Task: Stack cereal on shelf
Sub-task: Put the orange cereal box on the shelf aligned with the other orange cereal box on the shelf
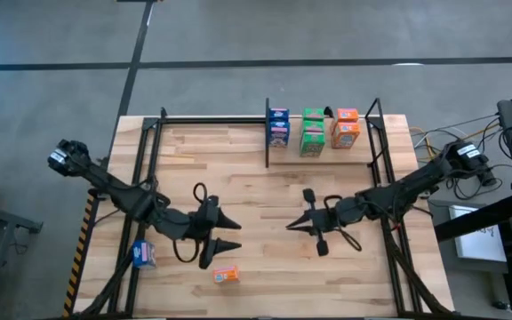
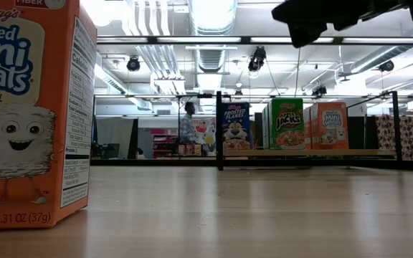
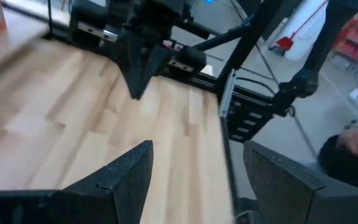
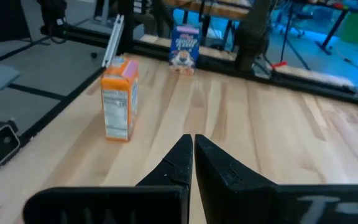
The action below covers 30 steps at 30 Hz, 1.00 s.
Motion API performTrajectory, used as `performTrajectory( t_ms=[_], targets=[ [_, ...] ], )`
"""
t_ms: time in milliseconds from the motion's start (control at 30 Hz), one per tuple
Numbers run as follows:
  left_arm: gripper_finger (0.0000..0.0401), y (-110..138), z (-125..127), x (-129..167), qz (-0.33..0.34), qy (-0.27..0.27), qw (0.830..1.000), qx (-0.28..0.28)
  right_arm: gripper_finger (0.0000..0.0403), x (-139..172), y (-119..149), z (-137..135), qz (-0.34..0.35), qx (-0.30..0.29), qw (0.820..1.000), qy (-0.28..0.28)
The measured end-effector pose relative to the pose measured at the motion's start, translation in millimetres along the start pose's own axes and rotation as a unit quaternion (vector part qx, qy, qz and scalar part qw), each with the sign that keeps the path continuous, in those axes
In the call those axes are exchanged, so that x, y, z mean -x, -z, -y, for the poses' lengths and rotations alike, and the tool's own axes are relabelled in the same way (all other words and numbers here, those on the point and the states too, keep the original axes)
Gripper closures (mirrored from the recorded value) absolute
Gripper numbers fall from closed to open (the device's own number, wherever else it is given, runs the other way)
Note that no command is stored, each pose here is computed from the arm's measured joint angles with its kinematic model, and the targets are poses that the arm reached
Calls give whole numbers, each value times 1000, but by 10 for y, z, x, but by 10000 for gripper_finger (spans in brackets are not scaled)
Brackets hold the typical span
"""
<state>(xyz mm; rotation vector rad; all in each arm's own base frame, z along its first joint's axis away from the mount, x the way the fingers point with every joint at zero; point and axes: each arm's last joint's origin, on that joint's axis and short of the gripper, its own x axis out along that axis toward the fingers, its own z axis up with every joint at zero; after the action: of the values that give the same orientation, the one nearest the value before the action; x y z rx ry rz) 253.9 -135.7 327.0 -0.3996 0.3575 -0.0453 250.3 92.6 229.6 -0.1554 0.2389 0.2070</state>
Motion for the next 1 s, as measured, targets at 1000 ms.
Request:
performTrajectory(
  t_ms=[1000],
  targets=[
    [168, 699, 1264, -163, -422, -263, 864, -73, 394, -740, -12, -401, -10, -13, 999, -34]
  ],
)
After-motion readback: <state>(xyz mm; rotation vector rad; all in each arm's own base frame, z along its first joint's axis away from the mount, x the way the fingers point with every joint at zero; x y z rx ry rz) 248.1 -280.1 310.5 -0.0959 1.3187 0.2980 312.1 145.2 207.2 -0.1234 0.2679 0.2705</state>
